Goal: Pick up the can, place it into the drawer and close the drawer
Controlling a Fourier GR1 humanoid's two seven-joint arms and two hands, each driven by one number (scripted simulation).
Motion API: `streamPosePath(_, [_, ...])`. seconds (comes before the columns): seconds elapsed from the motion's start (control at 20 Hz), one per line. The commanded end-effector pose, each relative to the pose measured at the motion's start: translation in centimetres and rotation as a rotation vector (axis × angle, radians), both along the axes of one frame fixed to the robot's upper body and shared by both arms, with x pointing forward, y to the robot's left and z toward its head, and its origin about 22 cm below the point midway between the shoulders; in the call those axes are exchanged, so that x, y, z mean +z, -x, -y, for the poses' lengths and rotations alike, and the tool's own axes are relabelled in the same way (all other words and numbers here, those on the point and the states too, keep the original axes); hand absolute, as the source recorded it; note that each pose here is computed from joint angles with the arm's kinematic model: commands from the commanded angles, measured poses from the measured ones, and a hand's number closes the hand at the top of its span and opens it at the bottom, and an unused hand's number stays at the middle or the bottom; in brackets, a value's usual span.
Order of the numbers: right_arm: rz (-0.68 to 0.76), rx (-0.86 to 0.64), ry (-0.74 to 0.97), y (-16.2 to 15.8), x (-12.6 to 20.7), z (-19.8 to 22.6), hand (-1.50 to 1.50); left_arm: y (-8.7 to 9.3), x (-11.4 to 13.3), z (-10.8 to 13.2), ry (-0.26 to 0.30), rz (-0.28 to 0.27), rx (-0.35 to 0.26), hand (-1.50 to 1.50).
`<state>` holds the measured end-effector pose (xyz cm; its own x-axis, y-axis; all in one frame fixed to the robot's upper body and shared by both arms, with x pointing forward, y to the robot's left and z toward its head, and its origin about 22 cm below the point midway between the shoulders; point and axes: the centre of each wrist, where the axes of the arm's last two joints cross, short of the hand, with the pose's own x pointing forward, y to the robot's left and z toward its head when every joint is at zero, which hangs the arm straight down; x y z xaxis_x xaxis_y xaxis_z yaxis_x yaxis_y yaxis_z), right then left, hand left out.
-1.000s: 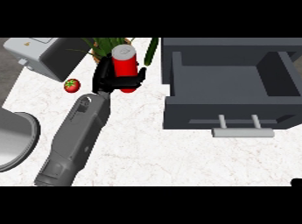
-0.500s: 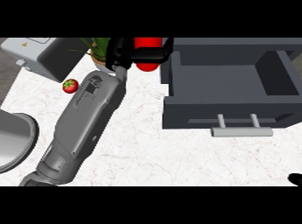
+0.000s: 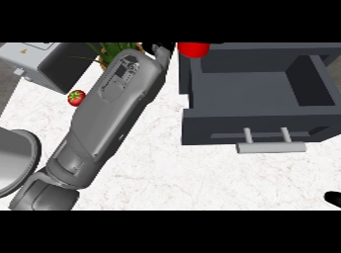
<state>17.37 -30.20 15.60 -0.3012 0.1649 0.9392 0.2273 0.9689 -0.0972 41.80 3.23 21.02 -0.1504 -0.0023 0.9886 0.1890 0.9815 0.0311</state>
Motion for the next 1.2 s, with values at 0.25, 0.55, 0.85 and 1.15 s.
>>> streamPosePath(0.25, [0.034, 0.02, -0.014, -0.2, 0.4, -1.1, -1.5, -0.7, 2.9, 3.5, -0.084, -0.014, 0.016, 1.5])
streamPosePath(0.55, [0.021, 0.007, -0.007, -1.3, 2.0, -0.2, -1.5, -1.2, 3.6, 4.2, -0.082, -0.027, 0.016, 1.5])
streamPosePath(0.85, [0.018, 0.014, -0.011, -2.0, 1.6, -1.7, -1.5, -1.1, 4.0, 5.2, -0.13, 0.002, 0.078, 1.5])
streamPosePath(1.15, [0.023, 0.075, 0.015, -0.5, 1.7, -1.6, -1.5, -1.8, 3.5, 4.8, -0.116, 0.001, 0.224, -1.5])
